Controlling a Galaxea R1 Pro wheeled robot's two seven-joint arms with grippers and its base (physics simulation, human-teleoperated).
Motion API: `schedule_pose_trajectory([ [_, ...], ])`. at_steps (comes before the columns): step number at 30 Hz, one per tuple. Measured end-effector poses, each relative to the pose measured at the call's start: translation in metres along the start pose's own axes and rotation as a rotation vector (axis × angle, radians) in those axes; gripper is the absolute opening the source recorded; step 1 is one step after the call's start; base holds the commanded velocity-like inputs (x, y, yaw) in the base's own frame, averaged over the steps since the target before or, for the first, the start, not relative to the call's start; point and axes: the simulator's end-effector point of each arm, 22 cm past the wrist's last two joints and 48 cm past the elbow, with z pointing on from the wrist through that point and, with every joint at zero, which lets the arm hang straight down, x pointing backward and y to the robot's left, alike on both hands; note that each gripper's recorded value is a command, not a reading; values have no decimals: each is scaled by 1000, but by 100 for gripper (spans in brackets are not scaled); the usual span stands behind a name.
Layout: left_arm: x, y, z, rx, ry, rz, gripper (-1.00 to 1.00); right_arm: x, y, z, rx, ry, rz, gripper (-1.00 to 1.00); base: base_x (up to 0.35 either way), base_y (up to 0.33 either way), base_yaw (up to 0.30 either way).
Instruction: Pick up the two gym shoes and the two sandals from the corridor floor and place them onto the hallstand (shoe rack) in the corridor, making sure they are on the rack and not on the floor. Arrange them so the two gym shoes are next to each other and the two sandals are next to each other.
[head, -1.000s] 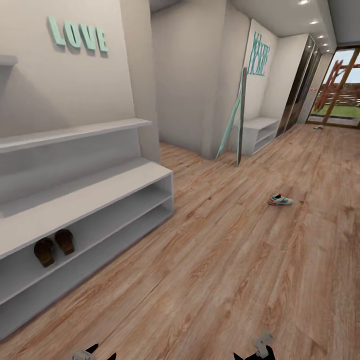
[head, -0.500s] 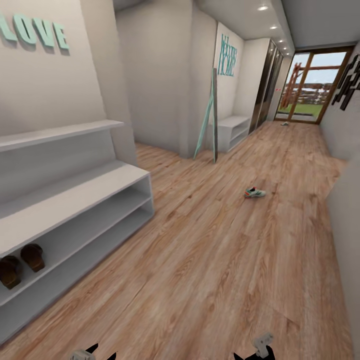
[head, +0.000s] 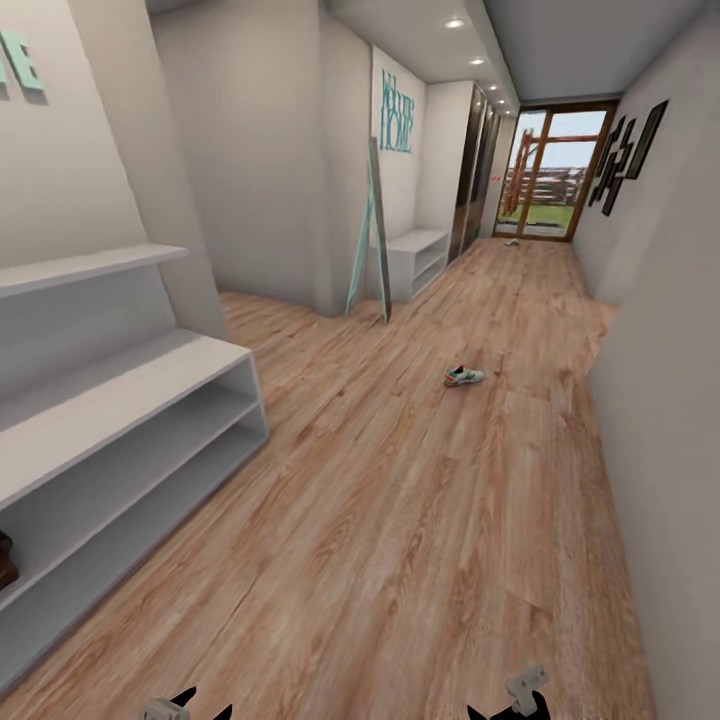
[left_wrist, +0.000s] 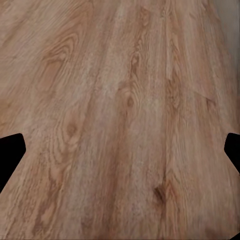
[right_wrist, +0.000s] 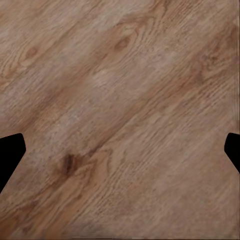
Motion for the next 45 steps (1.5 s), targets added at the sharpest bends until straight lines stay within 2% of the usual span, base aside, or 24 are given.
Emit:
schedule_pose_trajectory([
  [10,0,0,0,-1,0,1,100,0,0,0,0,0,0,100,25,0,-296],
  [26,0,1,0,-5,0,0,100,0,1,0,0,-1,0,100,305,0,-280],
  [45,2,1,-1,-7,2,-3,100,0,-1,0,1,-1,2,100,334,0,-42],
])
